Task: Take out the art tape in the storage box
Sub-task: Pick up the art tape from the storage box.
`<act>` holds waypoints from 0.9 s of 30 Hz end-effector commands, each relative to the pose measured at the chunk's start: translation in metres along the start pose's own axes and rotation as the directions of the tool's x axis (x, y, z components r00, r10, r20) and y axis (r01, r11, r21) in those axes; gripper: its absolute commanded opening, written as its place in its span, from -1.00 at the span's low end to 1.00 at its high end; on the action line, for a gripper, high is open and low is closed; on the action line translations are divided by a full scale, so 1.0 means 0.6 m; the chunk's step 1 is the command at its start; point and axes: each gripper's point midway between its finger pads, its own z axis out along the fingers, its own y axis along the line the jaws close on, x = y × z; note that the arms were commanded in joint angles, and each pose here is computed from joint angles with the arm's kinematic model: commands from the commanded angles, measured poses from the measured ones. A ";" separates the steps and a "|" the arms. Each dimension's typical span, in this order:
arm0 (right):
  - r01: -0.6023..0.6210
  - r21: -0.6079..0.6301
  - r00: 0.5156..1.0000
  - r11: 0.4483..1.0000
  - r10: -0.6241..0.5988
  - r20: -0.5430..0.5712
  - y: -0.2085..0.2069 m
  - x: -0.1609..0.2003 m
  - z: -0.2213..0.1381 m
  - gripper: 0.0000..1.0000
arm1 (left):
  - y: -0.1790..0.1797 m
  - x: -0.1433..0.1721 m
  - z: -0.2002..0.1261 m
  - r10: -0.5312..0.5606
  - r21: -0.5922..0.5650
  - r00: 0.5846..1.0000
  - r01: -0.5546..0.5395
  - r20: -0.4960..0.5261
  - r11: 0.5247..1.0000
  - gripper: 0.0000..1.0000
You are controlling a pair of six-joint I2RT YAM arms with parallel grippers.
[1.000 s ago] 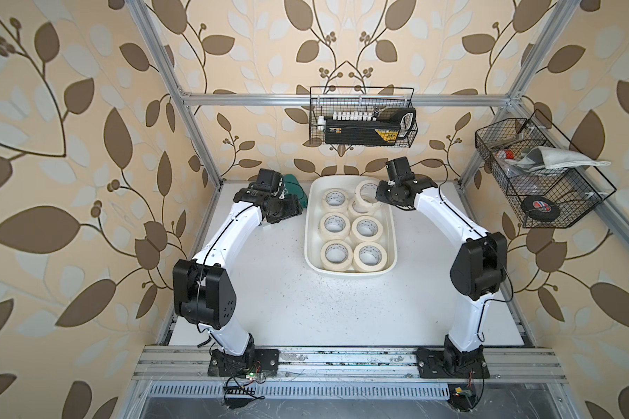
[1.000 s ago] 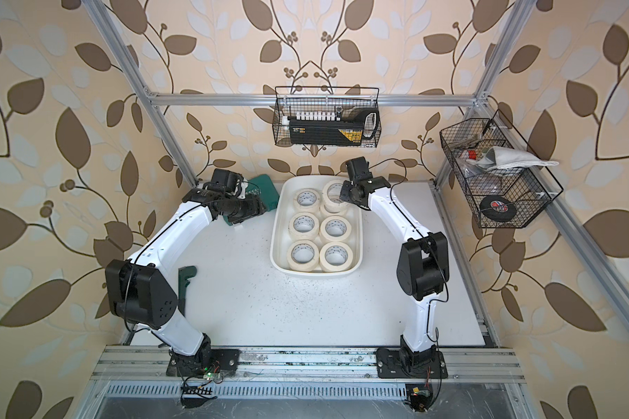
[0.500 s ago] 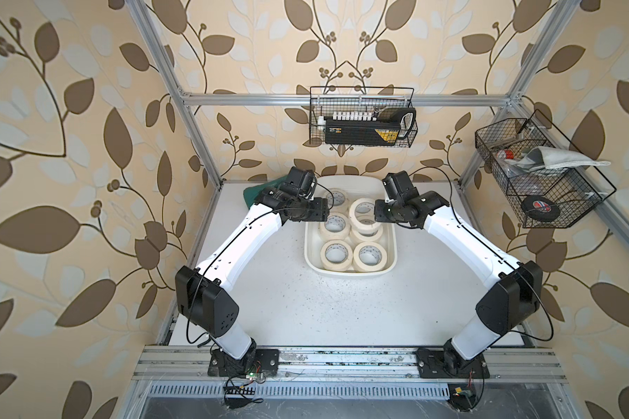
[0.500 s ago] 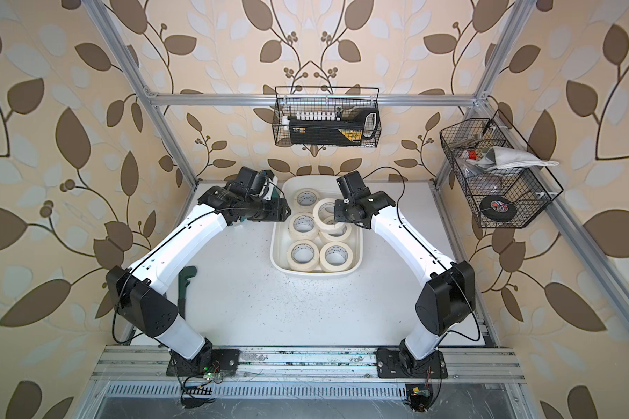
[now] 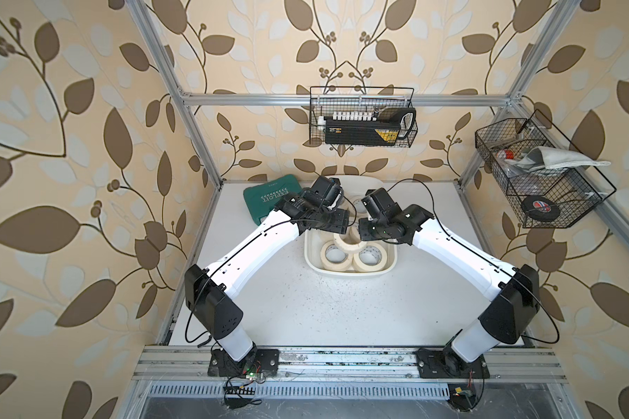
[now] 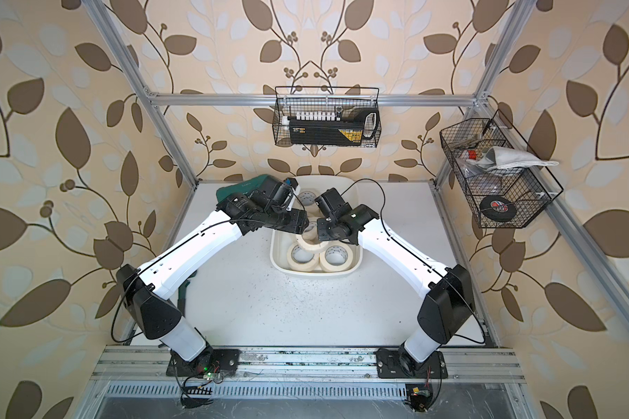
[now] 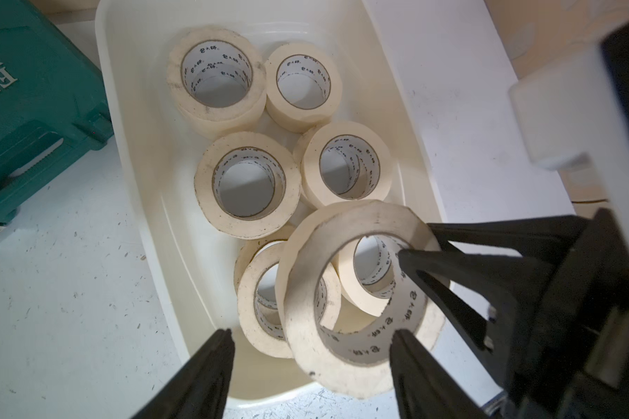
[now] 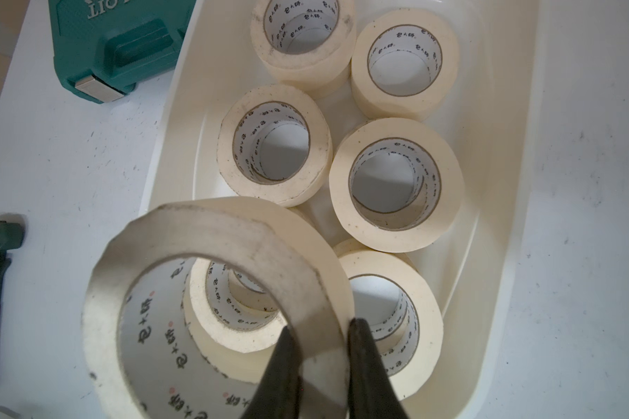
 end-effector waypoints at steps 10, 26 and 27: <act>-0.011 -0.034 0.999 0.999 0.012 0.046 0.026 -0.003 -0.025 -1.00 | 0.031 0.014 0.028 0.047 -0.138 0.998 -0.054 -0.050 0.989 0.35; -0.016 -0.063 0.999 0.998 0.019 0.047 0.041 -0.002 -0.029 -0.84 | 0.030 0.029 0.058 0.040 -0.136 0.994 -0.053 -0.101 0.989 -0.52; -0.016 -0.065 0.999 0.998 0.019 0.047 0.041 -0.001 -0.029 -0.78 | 0.030 0.028 0.056 0.039 -0.137 0.994 -0.053 -0.097 0.989 -0.60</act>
